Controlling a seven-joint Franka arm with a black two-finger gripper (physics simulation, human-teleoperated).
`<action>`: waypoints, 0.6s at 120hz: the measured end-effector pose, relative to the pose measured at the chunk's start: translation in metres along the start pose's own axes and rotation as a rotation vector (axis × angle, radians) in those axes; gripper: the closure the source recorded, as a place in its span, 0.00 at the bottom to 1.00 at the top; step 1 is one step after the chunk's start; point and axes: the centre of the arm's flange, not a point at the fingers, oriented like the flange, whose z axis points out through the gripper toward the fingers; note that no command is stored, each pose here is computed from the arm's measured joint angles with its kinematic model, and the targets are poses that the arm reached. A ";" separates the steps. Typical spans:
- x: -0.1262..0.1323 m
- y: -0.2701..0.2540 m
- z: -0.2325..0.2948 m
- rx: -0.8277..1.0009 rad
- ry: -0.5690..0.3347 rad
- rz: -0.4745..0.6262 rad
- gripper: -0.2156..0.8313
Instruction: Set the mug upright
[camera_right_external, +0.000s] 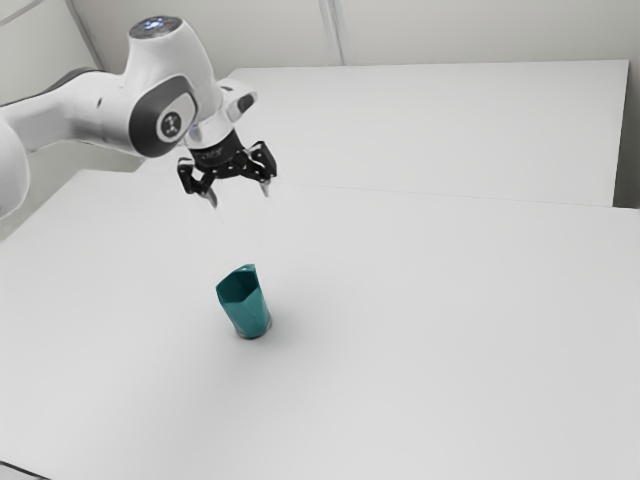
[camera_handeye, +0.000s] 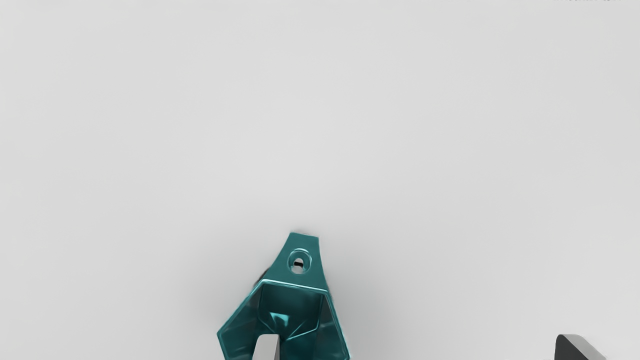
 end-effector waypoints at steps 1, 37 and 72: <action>0.001 0.000 -0.002 0.003 0.000 0.005 0.21; 0.001 0.004 -0.031 0.058 -0.041 0.155 0.21; -0.001 -0.001 -0.028 0.074 -0.076 0.232 0.21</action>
